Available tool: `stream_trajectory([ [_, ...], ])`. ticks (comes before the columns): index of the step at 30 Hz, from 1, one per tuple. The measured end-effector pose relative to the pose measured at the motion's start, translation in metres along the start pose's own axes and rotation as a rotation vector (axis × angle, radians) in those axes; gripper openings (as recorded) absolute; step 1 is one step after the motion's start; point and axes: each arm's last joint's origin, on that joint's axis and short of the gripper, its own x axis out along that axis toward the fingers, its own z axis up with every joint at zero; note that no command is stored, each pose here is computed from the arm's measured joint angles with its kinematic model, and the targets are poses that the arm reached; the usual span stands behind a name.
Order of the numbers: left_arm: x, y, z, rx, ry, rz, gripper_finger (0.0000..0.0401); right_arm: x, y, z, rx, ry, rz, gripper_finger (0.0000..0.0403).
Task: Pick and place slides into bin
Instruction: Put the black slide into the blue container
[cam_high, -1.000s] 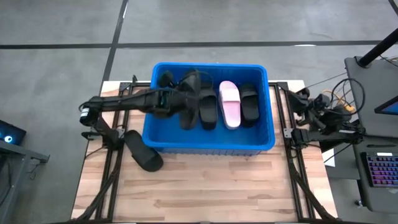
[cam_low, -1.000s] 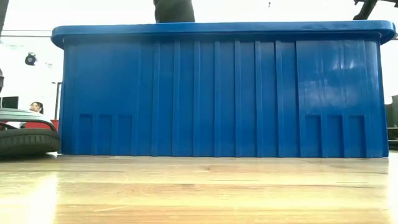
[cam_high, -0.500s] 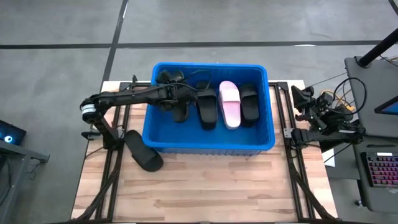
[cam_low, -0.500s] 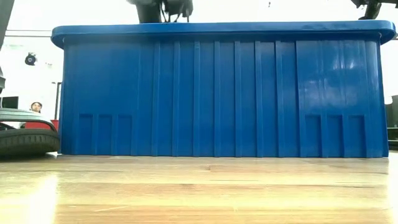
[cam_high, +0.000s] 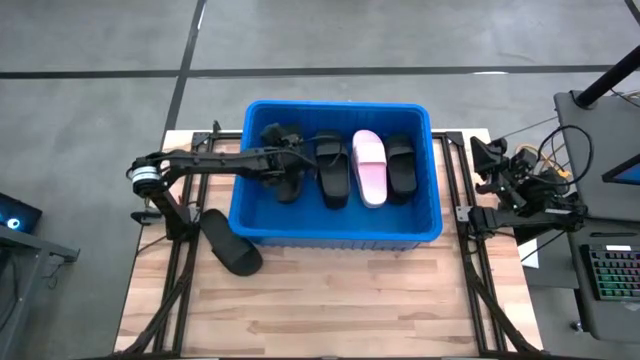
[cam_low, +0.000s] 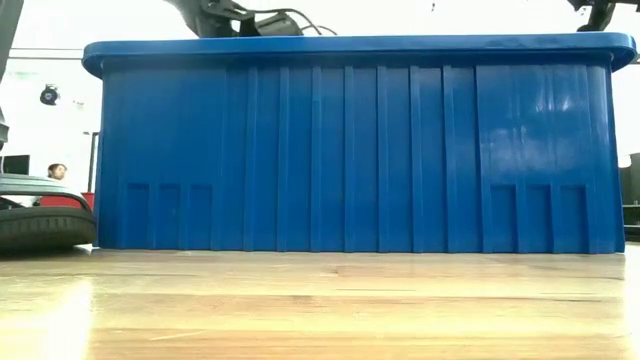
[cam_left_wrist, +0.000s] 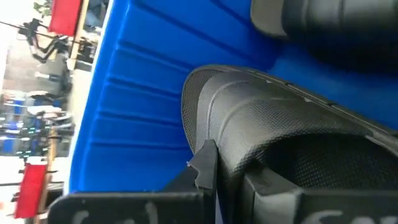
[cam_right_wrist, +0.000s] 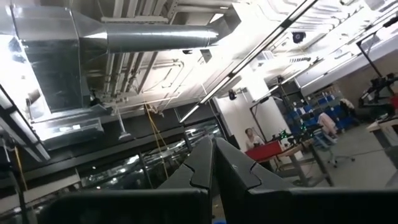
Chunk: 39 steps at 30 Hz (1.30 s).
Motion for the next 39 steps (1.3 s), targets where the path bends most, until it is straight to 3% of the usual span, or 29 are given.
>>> stream_trajectory([
  [4,0.013,-0.006,0.001,-0.054,-0.029,-0.014,0.0,0.0,0.0,0.0,-0.041,0.0,0.0,0.0009],
  [13,0.046,-0.026,-0.004,0.021,0.028,-0.051,0.0,0.001,0.0,0.01,-0.025,-0.021,0.0,0.0009],
  [20,0.057,-0.033,-0.004,0.01,0.027,-0.084,0.0,0.001,0.001,0.024,-0.026,-0.053,-0.002,0.0009],
  [34,0.049,-0.031,-0.006,0.039,0.054,-0.258,0.0,0.002,0.001,0.03,-0.037,-0.065,-0.002,0.0009],
  [39,0.043,-0.027,-0.001,0.026,0.031,-0.261,0.0,0.002,0.001,0.029,-0.053,-0.058,-0.002,0.0009],
])
